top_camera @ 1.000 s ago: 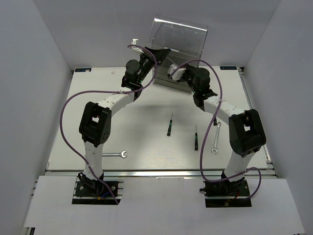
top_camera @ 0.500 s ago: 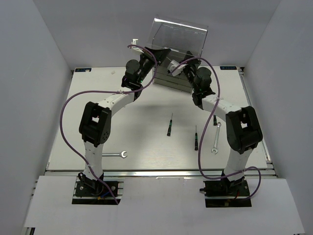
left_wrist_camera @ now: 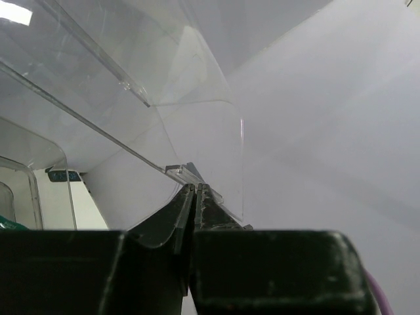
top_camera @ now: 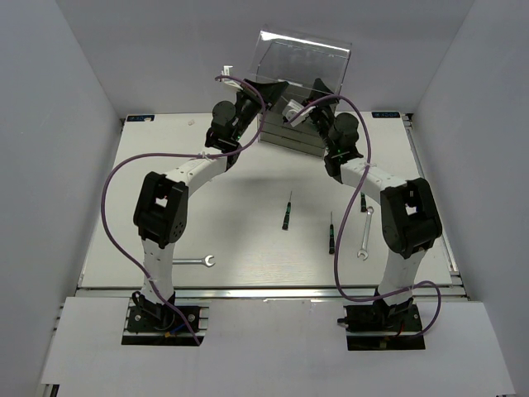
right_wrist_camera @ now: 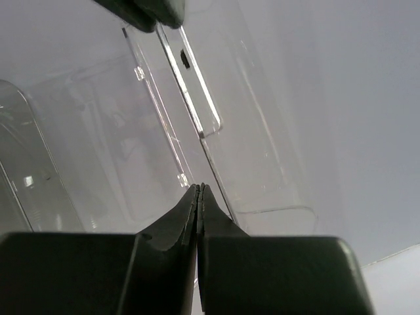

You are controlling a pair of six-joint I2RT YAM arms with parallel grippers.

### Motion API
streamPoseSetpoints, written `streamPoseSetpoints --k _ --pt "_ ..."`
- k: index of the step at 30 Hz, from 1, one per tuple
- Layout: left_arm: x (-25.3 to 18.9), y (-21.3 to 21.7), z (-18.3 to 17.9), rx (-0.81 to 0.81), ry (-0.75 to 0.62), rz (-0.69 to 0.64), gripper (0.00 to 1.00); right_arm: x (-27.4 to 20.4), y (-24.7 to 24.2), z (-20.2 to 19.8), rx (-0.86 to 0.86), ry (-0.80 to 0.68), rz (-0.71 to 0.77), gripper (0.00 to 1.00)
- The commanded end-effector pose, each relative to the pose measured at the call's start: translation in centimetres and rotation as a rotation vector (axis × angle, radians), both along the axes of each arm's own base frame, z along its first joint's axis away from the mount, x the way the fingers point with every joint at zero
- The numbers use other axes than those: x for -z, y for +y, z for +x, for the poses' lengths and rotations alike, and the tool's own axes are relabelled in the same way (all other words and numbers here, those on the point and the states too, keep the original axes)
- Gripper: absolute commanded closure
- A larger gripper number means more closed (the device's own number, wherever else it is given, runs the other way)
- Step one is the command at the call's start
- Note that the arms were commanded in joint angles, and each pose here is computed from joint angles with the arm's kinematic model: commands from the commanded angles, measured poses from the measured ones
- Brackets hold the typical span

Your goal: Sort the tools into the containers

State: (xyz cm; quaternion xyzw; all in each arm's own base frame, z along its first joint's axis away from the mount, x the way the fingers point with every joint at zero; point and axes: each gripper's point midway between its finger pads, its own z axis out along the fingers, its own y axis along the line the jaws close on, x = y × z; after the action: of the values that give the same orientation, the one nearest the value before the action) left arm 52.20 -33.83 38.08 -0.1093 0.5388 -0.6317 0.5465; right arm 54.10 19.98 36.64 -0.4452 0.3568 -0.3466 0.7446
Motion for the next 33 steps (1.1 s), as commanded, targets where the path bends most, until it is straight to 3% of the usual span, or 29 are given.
streamPoseSetpoints --k 1,2,6,10,12,15,17,18,22,23,25,30,33 --pt "1.0 1.2 1.3 -0.048 0.034 0.009 0.75 -6.6 -1.0 -2.4 -0.006 -0.184 0.073 1.0" --pt "1.2 1.2 1.3 -0.047 0.042 0.011 0.55 -6.7 -0.9 -2.4 -0.008 -0.187 0.076 1.0" --pt "1.8 1.6 0.7 -0.055 0.06 0.03 0.37 -6.4 -0.9 -2.2 -0.006 -0.178 0.079 1.0" --pt "1.0 3.0 -1.6 -0.083 0.053 0.06 0.3 -6.1 -0.9 -2.0 -0.003 -0.173 0.082 1.0" --pt "2.7 3.7 -2.5 -0.103 0.076 0.121 0.28 -6.1 -0.9 -2.0 -0.002 -0.173 0.084 1.0" --pt "1.7 5.3 -4.8 -0.144 0.058 0.176 0.27 -5.8 -1.0 -1.9 -0.002 -0.163 0.086 1.0" --pt "4.1 6.5 -6.0 -0.177 0.106 0.256 0.28 -5.4 -1.0 -1.8 -0.001 -0.152 0.088 1.0" --pt "2.6 7.8 -7.0 -0.221 0.101 0.259 0.29 -5.3 -1.0 -1.9 -0.003 -0.148 0.09 1.0" --pt "7.3 13.0 -8.3 -0.423 0.363 0.449 0.43 -3.9 -1.0 -1.8 -0.013 -0.093 0.097 1.0" --pt "10.5 14.7 -9.3 -0.457 0.502 0.569 0.51 -3.3 -0.9 -1.8 -0.016 -0.077 0.098 1.0" --pt "14.3 18.3 -11.0 -0.556 0.66 0.745 0.56 -3.0 -1.0 -2.0 -0.017 -0.072 0.099 1.0" --pt "20.7 23.2 -13.8 -0.586 0.948 1.029 0.34 -2.0 -1.0 -2.1 -0.021 -0.05 0.102 1.0" --pt "25.2 25.4 -15.5 -0.543 1.128 1.114 0.3 -2.0 -1.1 -2.1 -0.02 -0.045 0.11 1.0"
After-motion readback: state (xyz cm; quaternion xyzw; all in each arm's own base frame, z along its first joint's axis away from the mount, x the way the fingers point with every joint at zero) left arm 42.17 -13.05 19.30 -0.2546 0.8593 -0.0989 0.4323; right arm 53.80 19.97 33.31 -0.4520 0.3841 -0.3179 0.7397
